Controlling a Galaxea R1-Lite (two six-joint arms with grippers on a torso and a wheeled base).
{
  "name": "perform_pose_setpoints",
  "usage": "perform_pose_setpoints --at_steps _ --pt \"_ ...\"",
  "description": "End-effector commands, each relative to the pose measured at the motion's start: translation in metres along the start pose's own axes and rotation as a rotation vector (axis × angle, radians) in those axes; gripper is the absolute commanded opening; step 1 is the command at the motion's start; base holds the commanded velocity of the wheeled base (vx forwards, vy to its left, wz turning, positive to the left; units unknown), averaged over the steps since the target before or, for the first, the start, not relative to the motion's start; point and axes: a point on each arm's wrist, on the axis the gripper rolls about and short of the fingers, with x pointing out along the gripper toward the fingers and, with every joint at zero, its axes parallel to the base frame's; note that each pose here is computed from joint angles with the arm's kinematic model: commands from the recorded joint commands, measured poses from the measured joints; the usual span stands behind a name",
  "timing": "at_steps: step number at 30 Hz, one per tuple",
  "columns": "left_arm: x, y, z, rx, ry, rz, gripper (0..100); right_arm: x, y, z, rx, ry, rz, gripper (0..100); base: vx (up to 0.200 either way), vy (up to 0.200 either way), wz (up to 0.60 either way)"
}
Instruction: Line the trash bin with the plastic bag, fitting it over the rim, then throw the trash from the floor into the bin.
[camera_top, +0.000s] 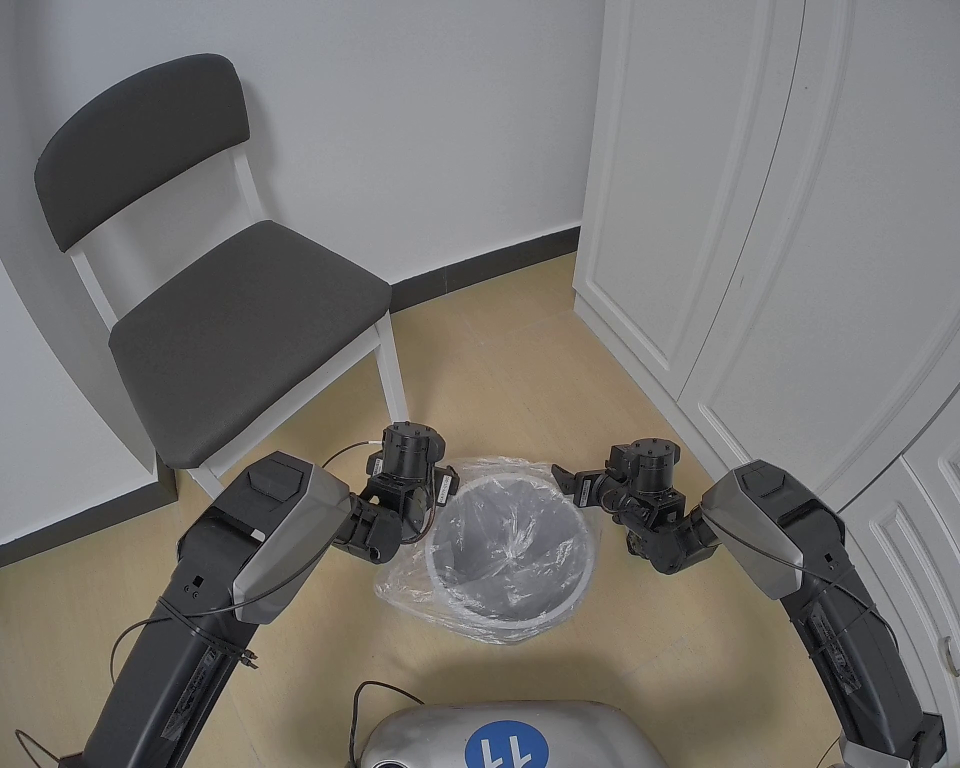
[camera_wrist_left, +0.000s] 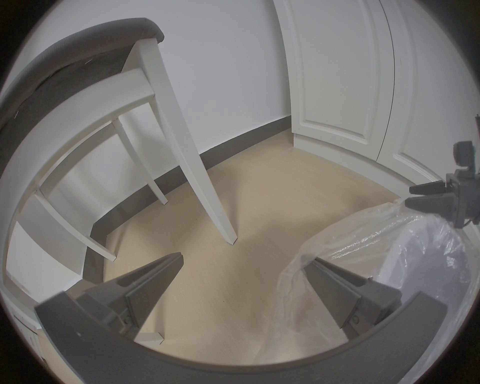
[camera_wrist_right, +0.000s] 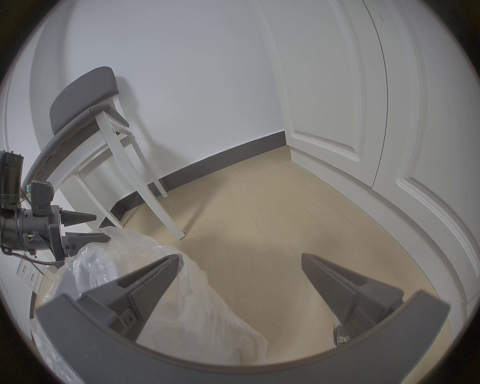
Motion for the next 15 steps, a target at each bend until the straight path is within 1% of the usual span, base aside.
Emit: perform_pose_setpoints --at_steps 1,3,7,11,13,15 --pt "0.000 0.000 -0.003 0.002 0.009 -0.001 100 -0.001 0.001 0.007 0.002 -0.015 0.001 100 0.000 0.000 0.00" --pt "-0.001 -0.002 -0.008 -0.010 0.025 -0.005 100 -0.008 0.000 0.034 0.034 -0.055 -0.009 100 0.000 0.000 0.00" --pt "-0.005 -0.002 -0.016 -0.020 0.066 -0.011 100 -0.026 -0.004 0.065 0.056 -0.055 -0.025 100 0.000 0.000 0.00" --pt "-0.008 -0.002 -0.021 -0.043 0.091 -0.013 100 -0.042 -0.005 0.081 0.057 -0.030 -0.036 100 0.000 0.000 0.00" --pt "-0.013 0.000 -0.020 -0.053 0.101 -0.016 100 -0.047 -0.001 0.083 0.057 -0.005 -0.034 100 0.000 0.000 0.00" --pt "-0.013 0.000 -0.020 -0.057 0.104 -0.016 100 -0.048 0.000 0.083 0.055 -0.002 -0.033 100 0.000 0.000 0.00"
